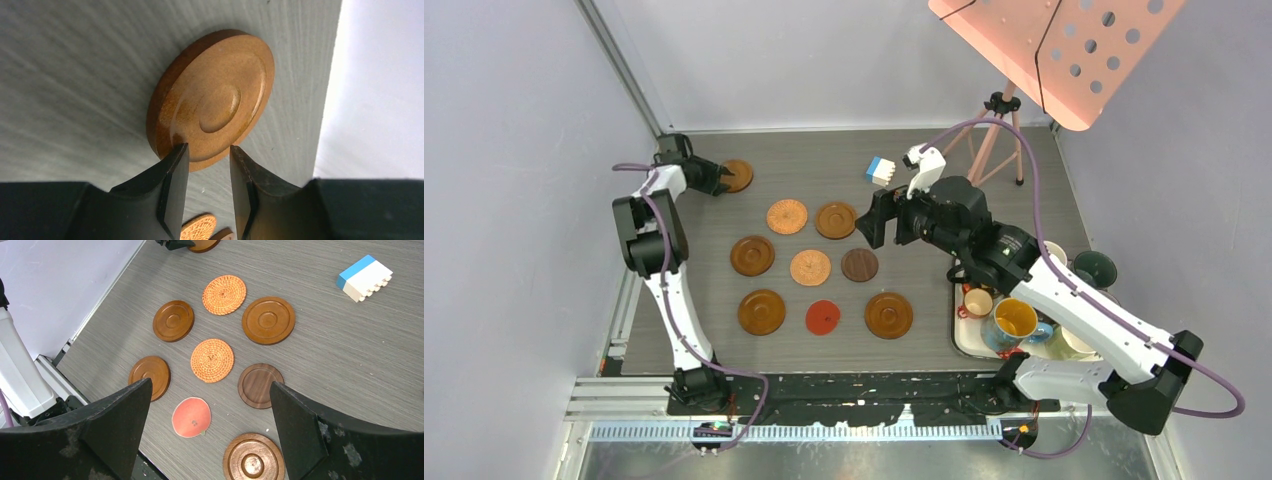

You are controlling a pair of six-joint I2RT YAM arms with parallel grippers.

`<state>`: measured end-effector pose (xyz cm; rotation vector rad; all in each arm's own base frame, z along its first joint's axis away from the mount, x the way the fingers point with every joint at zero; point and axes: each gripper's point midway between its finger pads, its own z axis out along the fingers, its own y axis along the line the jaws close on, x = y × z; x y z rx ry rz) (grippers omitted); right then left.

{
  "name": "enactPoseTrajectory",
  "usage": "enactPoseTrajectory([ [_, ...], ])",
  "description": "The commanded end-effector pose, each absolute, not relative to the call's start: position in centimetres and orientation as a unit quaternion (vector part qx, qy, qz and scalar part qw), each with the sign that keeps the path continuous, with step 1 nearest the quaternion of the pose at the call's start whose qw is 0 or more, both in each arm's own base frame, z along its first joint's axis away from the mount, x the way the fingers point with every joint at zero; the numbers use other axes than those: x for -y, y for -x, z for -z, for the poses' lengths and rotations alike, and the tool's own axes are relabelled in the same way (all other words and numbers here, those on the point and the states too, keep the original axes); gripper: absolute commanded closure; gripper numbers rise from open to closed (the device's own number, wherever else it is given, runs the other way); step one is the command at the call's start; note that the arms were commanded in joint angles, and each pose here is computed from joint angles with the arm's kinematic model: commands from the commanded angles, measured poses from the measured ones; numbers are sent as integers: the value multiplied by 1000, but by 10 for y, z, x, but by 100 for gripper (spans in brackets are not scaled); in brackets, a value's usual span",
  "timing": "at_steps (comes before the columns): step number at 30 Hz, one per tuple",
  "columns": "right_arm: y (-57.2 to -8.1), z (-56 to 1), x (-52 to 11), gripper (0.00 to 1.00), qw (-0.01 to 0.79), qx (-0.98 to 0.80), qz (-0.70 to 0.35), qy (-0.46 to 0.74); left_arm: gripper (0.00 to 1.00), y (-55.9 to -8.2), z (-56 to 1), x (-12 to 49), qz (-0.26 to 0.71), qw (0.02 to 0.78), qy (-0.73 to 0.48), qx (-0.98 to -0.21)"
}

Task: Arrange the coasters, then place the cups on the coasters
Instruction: Move the coaster to the center of the board.

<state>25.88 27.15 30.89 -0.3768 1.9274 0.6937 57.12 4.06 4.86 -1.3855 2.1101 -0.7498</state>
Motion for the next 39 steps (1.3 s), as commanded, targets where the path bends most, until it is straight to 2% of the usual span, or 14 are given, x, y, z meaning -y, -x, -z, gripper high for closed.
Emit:
enactPoseTrajectory([
  [1, -254, -333, -272, 4, 530, -773, -314, 150, 62, -541, -60, -46, 223, 238, 501, -802],
  [15, -244, -332, -263, 4, 533, -768, -323, 148, 62, -499, -55, -27, 182, 207, 481, -832],
  [39, -227, -336, -248, 4, 539, -758, -341, 136, 62, -479, -47, 19, 197, 180, 443, -856],
])
